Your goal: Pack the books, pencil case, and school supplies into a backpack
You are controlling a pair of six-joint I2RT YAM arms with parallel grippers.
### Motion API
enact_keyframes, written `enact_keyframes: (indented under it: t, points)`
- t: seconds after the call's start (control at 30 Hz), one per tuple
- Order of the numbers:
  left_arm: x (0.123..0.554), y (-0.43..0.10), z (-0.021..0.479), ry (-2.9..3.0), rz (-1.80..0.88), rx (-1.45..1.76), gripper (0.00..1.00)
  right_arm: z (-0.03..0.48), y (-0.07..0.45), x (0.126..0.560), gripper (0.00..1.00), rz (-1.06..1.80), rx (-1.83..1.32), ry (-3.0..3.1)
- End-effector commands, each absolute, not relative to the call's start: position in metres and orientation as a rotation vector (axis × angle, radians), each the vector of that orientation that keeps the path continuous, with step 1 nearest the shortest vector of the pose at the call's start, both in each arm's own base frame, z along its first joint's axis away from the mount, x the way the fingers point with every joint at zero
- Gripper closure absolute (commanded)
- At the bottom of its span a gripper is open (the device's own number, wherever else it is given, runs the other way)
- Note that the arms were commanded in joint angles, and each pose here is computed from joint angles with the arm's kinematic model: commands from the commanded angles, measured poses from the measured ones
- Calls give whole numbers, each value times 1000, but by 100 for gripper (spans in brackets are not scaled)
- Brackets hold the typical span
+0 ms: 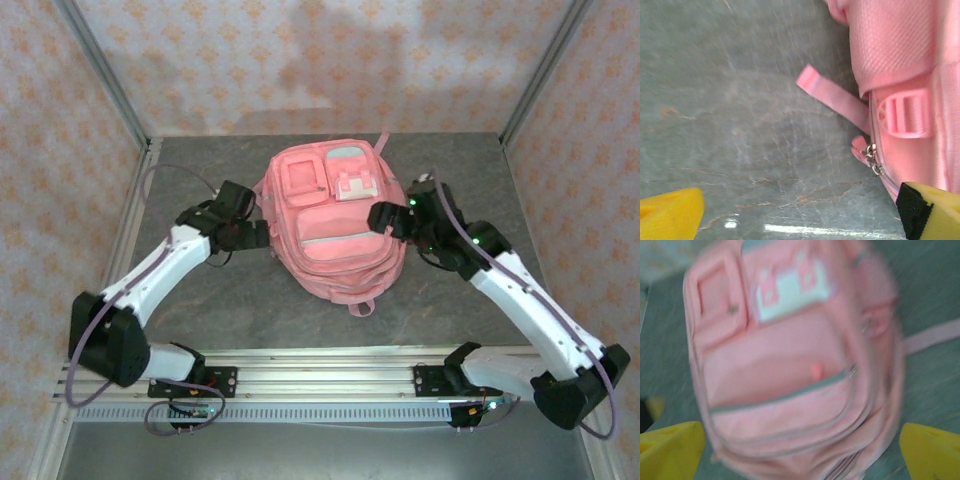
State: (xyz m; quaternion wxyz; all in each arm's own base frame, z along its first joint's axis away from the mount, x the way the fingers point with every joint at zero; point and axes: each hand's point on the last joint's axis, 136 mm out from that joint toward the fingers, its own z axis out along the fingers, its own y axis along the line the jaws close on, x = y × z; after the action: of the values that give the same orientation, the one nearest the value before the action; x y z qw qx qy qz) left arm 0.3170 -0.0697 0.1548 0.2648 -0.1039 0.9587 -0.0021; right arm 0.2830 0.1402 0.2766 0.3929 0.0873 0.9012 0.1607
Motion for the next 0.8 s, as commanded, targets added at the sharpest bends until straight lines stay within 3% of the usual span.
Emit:
enact_keyframes:
  t: [0.0, 0.13, 0.27, 0.5, 0.63, 0.77]
  points:
    - [324, -30, 193, 2408, 215, -371, 0, 309, 83, 307, 1, 7, 265, 2056]
    - [327, 16, 223, 2188, 502, -507, 0, 319, 84, 333, 0, -115, 116, 1934]
    - [338, 29, 221, 2133, 528, -451, 0, 316, 89, 353, 0, -71, 93, 1953]
    - [342, 43, 160, 2152, 563, -324, 0, 282, 94, 366, 0, -83, -63, 1958]
    - [347, 34, 113, 2187, 349, -308, 0, 247, 105, 369, 0, 30, -173, 1899]
    - [356, 40, 110, 2063, 321, -355, 0, 209, 100, 375, 0, 48, -89, 1943]
